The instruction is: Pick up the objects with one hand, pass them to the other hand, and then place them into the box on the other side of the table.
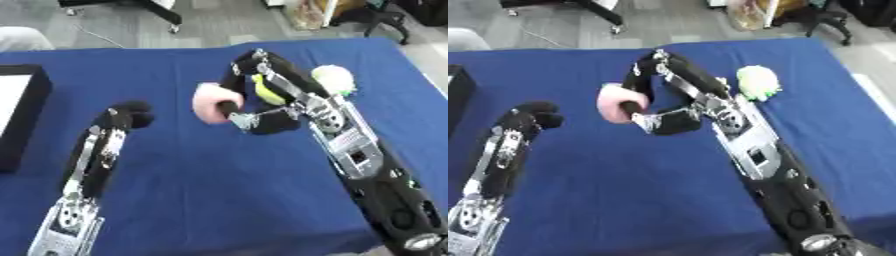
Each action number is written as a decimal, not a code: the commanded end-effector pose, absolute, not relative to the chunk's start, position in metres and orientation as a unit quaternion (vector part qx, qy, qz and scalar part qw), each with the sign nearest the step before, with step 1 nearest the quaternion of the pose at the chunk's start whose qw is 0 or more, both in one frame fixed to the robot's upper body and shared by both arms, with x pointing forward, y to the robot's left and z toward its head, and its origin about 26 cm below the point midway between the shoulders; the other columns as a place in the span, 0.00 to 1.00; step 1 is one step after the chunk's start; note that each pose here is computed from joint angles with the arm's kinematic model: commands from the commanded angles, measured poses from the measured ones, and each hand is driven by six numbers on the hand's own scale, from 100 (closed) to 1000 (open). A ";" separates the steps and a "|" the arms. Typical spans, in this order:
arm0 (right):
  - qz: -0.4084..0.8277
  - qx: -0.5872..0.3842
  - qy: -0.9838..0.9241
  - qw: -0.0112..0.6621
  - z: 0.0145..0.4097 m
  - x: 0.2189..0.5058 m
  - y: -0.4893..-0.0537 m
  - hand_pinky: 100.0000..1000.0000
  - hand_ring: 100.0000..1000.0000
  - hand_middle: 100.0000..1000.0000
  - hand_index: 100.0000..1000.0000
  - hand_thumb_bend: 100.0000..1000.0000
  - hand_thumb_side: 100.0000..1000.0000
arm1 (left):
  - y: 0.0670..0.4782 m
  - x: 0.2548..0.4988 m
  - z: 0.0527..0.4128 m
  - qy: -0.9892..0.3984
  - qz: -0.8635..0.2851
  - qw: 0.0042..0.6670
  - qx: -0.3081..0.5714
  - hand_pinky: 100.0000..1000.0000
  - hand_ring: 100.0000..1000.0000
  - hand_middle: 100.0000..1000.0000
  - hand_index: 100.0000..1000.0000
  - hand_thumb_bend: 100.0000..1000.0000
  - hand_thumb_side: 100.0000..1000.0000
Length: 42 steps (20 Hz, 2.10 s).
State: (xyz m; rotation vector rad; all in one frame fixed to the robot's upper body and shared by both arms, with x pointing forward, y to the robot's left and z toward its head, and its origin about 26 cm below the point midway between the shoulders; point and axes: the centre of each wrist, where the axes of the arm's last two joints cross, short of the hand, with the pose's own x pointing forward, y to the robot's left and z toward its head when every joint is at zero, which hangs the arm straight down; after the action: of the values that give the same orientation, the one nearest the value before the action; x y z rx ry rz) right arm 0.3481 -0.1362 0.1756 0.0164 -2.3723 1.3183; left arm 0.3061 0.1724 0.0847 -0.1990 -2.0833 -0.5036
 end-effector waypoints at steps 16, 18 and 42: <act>0.474 0.088 -0.856 0.186 0.180 0.332 -0.106 0.60 0.27 0.27 0.25 0.00 0.00 | 0.170 0.313 0.087 -0.847 -0.331 0.415 -0.005 0.76 0.70 0.69 0.85 0.00 0.65; 0.475 0.094 -0.855 0.185 0.180 0.332 -0.104 0.60 0.27 0.27 0.25 0.00 0.00 | 0.168 0.313 0.088 -0.846 -0.343 0.408 -0.004 0.76 0.70 0.69 0.85 0.00 0.64; 0.476 0.100 -0.852 0.196 0.180 0.338 -0.104 0.58 0.27 0.26 0.25 0.00 0.00 | 0.169 0.309 0.086 -0.827 -0.423 0.369 0.000 0.78 0.73 0.73 0.90 0.26 0.54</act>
State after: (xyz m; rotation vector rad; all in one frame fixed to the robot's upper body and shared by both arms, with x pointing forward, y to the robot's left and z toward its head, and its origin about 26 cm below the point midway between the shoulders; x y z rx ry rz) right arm 0.3369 -0.1020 0.1711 0.3005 -2.3573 1.3314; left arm 0.3087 0.1659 0.0796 -0.0155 -2.1073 -1.0677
